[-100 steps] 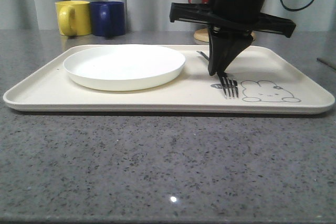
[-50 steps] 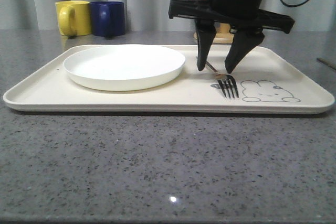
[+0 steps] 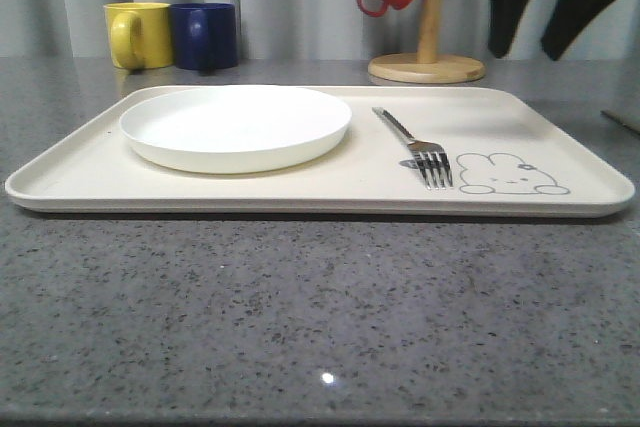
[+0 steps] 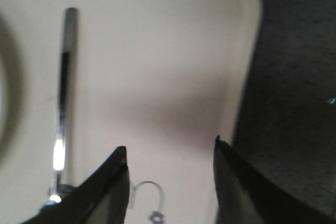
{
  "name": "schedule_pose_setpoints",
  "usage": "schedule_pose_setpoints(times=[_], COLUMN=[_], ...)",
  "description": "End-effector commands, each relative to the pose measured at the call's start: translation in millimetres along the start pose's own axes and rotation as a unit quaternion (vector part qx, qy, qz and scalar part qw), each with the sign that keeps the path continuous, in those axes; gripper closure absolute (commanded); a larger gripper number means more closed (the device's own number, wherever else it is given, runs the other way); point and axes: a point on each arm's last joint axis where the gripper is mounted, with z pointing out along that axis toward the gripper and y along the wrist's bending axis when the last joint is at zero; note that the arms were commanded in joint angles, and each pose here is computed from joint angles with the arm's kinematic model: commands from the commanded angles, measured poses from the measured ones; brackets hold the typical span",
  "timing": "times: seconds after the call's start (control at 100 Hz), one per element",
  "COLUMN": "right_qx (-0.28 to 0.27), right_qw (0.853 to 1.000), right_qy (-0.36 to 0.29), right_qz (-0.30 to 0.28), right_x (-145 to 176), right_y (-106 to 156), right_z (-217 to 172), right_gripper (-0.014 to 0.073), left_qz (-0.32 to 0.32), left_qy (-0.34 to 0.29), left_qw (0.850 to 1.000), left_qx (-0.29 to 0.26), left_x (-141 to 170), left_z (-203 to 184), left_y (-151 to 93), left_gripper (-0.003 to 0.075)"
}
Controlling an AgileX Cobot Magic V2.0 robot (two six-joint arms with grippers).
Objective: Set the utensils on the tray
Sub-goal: 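Grasp the silver chopsticks on the table with the right gripper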
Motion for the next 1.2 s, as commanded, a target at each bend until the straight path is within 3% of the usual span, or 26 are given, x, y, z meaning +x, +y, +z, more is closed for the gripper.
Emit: schedule_pose_setpoints(times=[0.0, 0.22, 0.53, 1.19], right_qx=[0.010, 0.038, 0.059, 0.073], right_qw=[0.999, 0.998, 0.996, 0.995], right_qy=[-0.044, -0.030, -0.005, 0.040], right_qz=[-0.001, 0.039, 0.060, 0.062], right_x=[-6, -6, 8, 15], right_y=[-22, -68, -95, -105], right_z=[-32, -28, -5, 25], right_gripper=[0.0211, 0.0211, 0.0211, 0.0212], left_qz=[-0.007, -0.007, -0.007, -0.007], left_qy=[-0.047, -0.047, -0.047, -0.047], left_qw=[0.999, 0.999, 0.999, 0.999], left_qx=[-0.008, -0.008, -0.008, -0.008], left_x=[-16, -16, -16, -16], left_z=[-1, -1, -1, -1], left_y=[1, 1, 1, 1], left_gripper=[0.0738, 0.0738, 0.0738, 0.0738])
